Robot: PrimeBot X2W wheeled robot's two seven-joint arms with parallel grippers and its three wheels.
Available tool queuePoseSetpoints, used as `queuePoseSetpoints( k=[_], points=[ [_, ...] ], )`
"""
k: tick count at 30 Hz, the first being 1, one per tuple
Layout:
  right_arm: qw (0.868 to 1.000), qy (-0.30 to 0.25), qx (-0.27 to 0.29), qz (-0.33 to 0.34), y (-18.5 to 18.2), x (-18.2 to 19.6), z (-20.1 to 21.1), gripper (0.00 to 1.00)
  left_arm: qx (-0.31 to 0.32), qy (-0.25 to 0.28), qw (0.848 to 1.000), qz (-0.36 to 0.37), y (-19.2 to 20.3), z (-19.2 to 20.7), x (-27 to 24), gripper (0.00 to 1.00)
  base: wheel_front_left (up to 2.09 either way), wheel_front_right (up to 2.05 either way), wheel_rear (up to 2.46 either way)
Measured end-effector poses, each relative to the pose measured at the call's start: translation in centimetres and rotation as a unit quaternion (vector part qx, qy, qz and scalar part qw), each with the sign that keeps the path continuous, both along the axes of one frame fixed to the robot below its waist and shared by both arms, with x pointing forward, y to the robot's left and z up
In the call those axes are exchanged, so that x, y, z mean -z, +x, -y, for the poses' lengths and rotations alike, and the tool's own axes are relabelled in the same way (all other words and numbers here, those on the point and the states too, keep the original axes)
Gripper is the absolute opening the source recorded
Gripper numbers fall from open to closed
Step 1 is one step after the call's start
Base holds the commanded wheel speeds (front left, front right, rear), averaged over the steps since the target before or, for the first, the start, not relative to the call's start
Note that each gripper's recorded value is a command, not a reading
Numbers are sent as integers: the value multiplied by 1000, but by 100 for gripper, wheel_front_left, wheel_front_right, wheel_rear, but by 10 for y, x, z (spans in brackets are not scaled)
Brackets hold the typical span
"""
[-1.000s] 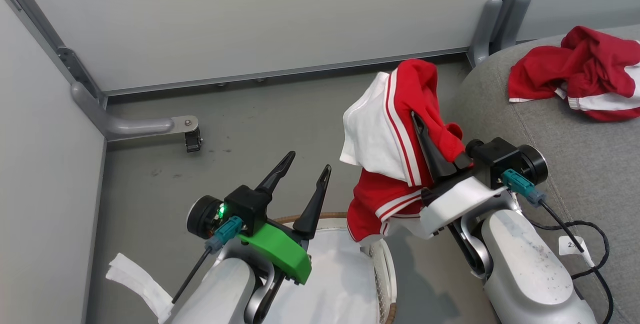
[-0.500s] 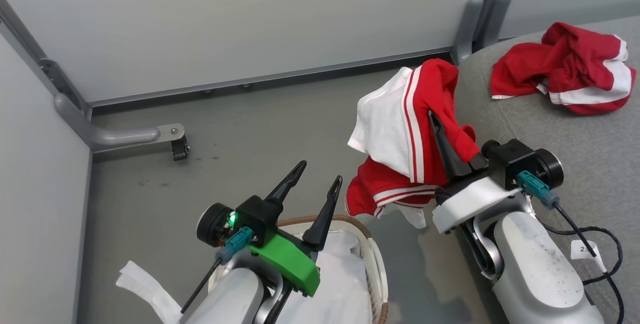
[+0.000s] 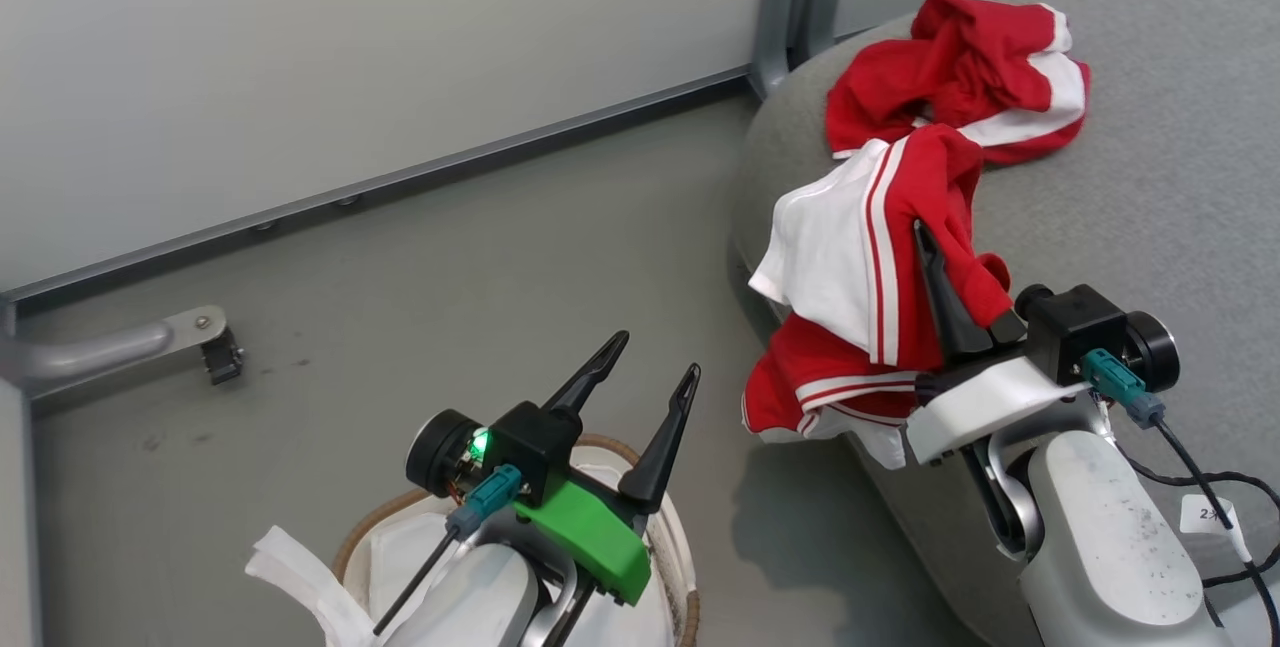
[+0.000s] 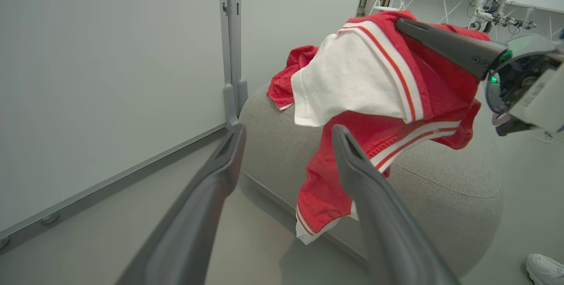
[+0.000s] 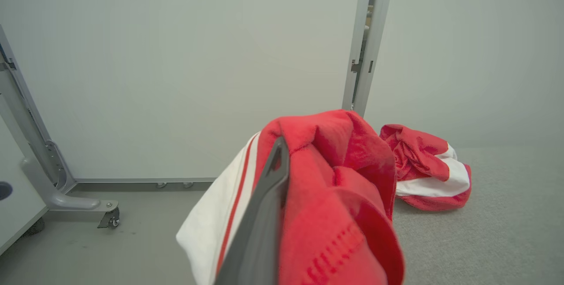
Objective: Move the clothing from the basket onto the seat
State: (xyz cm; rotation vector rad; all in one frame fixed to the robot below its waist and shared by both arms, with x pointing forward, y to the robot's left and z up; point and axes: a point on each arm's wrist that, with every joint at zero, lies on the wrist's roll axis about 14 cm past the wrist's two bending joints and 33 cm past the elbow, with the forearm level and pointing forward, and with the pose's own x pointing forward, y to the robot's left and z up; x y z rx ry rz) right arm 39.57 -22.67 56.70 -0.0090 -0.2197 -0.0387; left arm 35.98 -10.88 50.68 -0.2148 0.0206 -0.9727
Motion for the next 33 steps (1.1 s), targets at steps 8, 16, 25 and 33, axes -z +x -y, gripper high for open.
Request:
queuePoseSetpoints(
  k=[8,16,25,33],
  points=[
    [997,1,73,-15,-26,9,47,0,69,-2,998,-5,-12,39,6,100,0,0,0],
    [992,10,120,-30,-36,20,77,0,107,-3,994,-20,-17,57,21,100,0,0,0],
    [990,-37,137,0,-1,-10,96,0,101,0,995,-26,3,52,34,100,0,0,0],
    [975,-123,175,66,55,-87,147,0,87,3,996,-36,27,44,54,100,0,0,0]
  ],
)
